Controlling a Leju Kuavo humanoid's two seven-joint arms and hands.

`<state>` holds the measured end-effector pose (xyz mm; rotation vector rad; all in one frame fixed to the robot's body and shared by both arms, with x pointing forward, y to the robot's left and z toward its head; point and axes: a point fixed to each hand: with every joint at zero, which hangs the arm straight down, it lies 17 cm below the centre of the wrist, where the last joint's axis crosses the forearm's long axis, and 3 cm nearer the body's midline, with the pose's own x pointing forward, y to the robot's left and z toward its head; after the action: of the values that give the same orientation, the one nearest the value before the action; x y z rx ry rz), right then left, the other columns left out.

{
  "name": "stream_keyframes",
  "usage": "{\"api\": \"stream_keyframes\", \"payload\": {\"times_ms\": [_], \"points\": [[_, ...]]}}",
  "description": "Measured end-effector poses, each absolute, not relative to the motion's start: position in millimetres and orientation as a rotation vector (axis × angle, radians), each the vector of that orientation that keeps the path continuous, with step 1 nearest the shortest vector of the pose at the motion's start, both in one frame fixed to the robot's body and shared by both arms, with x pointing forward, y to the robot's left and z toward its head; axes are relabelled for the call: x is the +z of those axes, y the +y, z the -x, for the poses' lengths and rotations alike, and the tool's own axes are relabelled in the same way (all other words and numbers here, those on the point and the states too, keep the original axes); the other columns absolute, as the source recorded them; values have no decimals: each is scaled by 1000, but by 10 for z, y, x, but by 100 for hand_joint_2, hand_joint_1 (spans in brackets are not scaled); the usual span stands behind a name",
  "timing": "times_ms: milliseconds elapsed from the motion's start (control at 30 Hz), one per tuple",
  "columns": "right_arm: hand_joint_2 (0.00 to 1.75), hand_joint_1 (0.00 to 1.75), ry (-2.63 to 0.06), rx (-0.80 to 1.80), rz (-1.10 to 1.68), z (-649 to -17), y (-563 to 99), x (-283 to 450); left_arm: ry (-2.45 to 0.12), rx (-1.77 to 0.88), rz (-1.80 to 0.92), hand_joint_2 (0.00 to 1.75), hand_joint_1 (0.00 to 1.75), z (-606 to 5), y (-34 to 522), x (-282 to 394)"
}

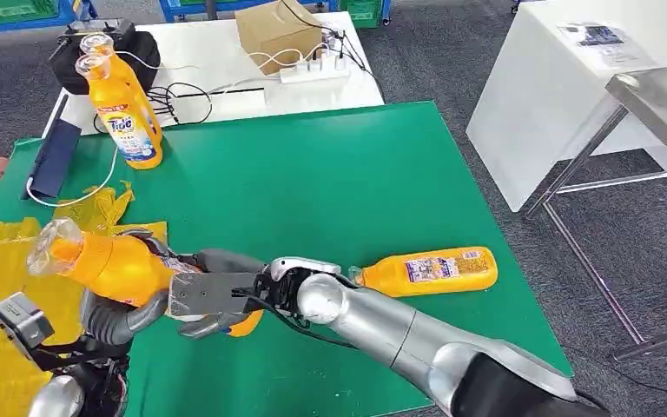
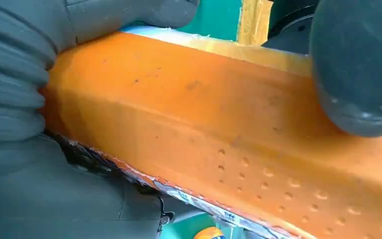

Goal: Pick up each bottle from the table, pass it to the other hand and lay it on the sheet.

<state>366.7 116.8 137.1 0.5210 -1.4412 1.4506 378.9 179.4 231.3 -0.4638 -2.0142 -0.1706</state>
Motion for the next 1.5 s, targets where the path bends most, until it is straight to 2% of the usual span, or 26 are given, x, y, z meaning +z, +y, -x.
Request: {"api": "stream_keyframes", "payload": {"times_ms": [67, 100, 133, 267, 367, 600, 700, 833, 900, 1000, 1100, 1233, 1500], "points": [[175, 175, -1447, 1448, -514, -3679, 1164, 1369, -2016, -171, 463, 175, 175, -3788, 1793, 2316], [175, 108, -1454, 1446, -502, -3693, 1160, 1365, -2018, -171, 463, 175, 175, -3787, 1795, 2318], [175, 0, -1461, 1442, -489, -3710, 1154, 1359, -2018, -171, 463, 175, 175, -3787, 1799, 2319], [175, 0, -1493, 1443, -396, -3839, 1057, 1304, -2020, -199, 394, 175, 175, -3806, 1834, 2271], [175, 0, -1504, 1444, -312, -4024, 804, 1253, -2054, -243, 200, 175, 175, -3823, 2025, 2211], [175, 0, -1510, 1424, -243, -4216, 507, 1250, -2048, -264, 68, 175, 175, -3845, 2263, 2152], [175, 0, -1517, 1412, -186, -4312, 271, 1156, -2016, -363, -291, 175, 175, -3915, 2571, 2016], [175, 0, -1502, 1406, -133, -4450, -152, 1082, -1937, -422, -629, 175, 175, -3932, 3185, 1869], [175, 0, -1489, 1418, -127, -4464, -358, 1071, -1848, -522, -914, 175, 175, -3895, 3551, 1786], [175, 0, -1451, 1422, -125, -4506, -717, 1088, -1627, -793, -1306, 175, 175, -3752, 3983, 1556], [175, 0, -1366, 1426, -166, -4534, -1100, 1161, -1348, -1134, -1529, 175, 175, -3656, 4254, 1144], [175, 0, -1361, 1421, -132, -4673, -1435, 1394, -1155, -1298, -1550, 175, 175, -3556, 4512, 647], [175, 0, -1346, 1438, -91, -4686, -1618, 1413, -1084, -1351, -1505, 175, 175, -3488, 4647, 322]]}}
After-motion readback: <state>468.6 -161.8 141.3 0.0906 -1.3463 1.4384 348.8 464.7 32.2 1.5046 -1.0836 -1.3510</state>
